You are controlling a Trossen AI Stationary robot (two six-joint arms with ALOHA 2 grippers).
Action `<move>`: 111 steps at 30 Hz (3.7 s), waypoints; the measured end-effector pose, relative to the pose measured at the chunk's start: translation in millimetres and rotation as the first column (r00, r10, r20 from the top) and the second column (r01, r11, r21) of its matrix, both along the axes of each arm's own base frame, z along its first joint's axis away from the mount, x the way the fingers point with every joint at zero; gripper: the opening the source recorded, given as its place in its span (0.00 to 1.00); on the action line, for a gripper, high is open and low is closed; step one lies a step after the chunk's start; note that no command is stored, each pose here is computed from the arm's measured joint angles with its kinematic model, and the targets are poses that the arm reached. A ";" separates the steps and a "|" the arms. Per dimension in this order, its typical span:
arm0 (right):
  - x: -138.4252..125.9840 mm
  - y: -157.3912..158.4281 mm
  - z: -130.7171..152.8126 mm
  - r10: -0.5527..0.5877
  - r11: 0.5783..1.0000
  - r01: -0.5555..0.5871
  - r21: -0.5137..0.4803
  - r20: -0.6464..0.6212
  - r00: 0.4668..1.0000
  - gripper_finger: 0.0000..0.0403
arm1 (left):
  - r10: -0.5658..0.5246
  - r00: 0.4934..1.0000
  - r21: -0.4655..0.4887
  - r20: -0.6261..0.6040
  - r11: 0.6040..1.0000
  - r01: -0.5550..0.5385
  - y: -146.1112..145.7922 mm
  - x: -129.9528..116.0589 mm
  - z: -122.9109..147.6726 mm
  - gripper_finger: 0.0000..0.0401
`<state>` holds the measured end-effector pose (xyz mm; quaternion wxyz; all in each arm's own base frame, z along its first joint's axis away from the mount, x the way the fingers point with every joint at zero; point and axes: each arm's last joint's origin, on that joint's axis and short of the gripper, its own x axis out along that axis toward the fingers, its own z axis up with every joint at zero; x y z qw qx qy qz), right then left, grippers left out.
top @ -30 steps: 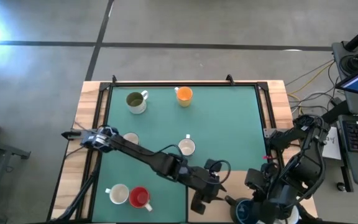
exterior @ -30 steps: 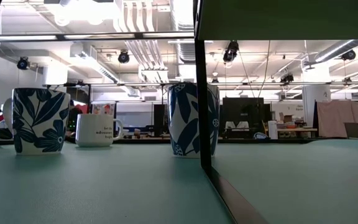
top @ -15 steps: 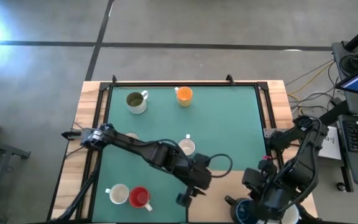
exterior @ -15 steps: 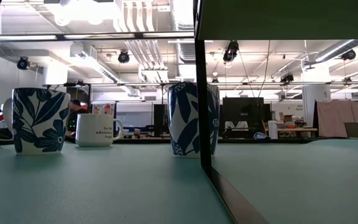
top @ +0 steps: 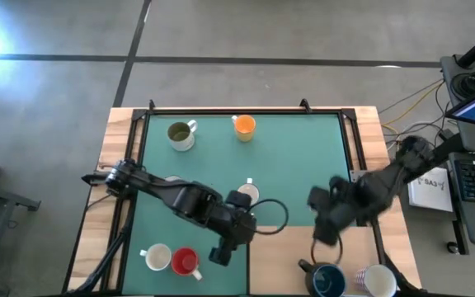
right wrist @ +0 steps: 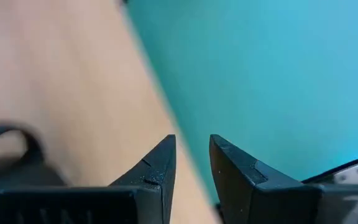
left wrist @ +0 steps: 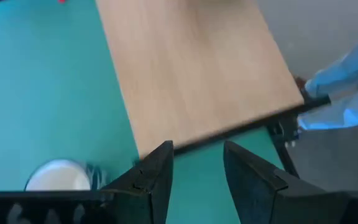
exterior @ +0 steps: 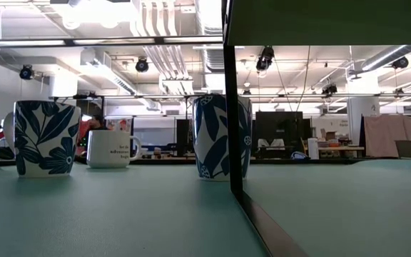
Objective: Place coffee mugs
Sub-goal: Put the black mug on the shelf
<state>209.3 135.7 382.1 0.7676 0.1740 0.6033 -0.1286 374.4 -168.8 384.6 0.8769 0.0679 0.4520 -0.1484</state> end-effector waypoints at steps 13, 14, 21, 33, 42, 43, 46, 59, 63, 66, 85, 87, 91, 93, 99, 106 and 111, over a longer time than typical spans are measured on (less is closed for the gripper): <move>-21.1 -24.7 12.3 0.163 0.976 -0.187 0.109 0.198 0.966 0.21 | 0.450 0.887 0.078 0.105 0.885 -0.458 -21.9 -67.5 4.7 0.31; -23.5 -23.9 14.0 0.168 0.974 -0.195 0.115 0.210 0.963 0.21 | 0.501 0.855 0.063 0.135 0.857 -0.512 -24.6 -73.5 1.9 0.31; -27.8 -23.0 16.3 0.239 0.957 -0.268 0.113 0.223 0.945 0.27 | 0.754 0.587 -0.154 0.296 0.644 -0.749 -44.5 -105.8 -24.6 0.31; -12.1 -1.3 10.3 0.291 0.874 -0.346 0.341 0.201 0.935 0.18 | 0.872 0.418 -0.317 0.253 0.483 -0.816 -52.8 -112.8 -43.7 0.31; -22.0 22.1 12.9 0.268 0.829 -0.321 0.459 0.178 0.947 0.28 | 0.885 0.379 -0.306 0.270 0.452 -0.838 -48.6 -116.5 -45.2 0.31; -22.7 25.2 12.2 0.263 0.829 -0.313 0.462 0.172 0.949 0.29 | 0.883 0.379 -0.298 0.278 0.454 -0.839 -48.0 -117.1 -45.3 0.31; -21.7 35.9 6.4 0.255 0.839 -0.291 0.459 0.140 0.957 0.33 | 0.876 0.377 -0.278 0.300 0.459 -0.844 -46.2 -118.5 -45.5 0.31; -10.8 46.1 10.7 0.166 0.879 -0.235 0.416 0.194 0.967 0.37 | 0.870 0.360 -0.225 0.337 0.446 -0.866 -40.0 -124.5 -46.8 0.31; 0.1 50.0 12.9 0.105 0.891 -0.201 0.406 0.248 0.963 0.37 | 0.864 0.369 -0.204 0.343 0.452 -0.868 -39.1 -125.4 -47.2 0.31; 10.3 55.7 8.5 0.096 0.901 -0.183 0.392 0.231 0.968 0.37 | 0.860 0.374 -0.189 0.347 0.455 -0.870 -38.5 -126.4 -47.4 0.31; 56.0 89.8 6.5 0.102 0.971 -0.106 0.216 0.030 0.994 0.37 | 0.844 0.410 -0.140 0.346 0.479 -0.867 -41.3 -133.5 -48.3 0.31; 56.9 90.6 6.4 0.102 0.975 -0.101 0.200 0.006 0.995 0.37 | 0.846 0.413 -0.138 0.339 0.478 -0.867 -41.4 -133.6 -48.5 0.31; 59.8 95.4 5.3 0.097 0.976 -0.095 0.198 -0.003 0.995 0.37 | 0.848 0.420 -0.133 0.324 0.480 -0.867 -42.1 -134.2 -48.9 0.31; 61.3 97.3 3.4 0.099 0.976 -0.095 0.196 -0.007 0.995 0.37 | 0.847 0.421 -0.133 0.324 0.481 -0.866 -42.5 -134.6 -48.9 0.31; 61.9 99.8 0.2 0.086 0.978 -0.081 0.192 -0.021 0.996 0.37 | 0.845 0.427 -0.135 0.323 0.487 -0.863 -44.5 -136.3 -48.9 0.31; 62.0 105.8 -5.4 0.081 0.980 -0.073 0.184 -0.041 0.996 0.37 | 0.844 0.429 -0.135 0.322 0.490 -0.861 -45.3 -137.0 -48.9 0.31; 61.7 109.8 -8.6 0.089 0.981 -0.079 0.179 -0.050 0.995 0.37 | 0.843 0.430 -0.134 0.323 0.491 -0.861 -45.2 -137.0 -48.9 0.31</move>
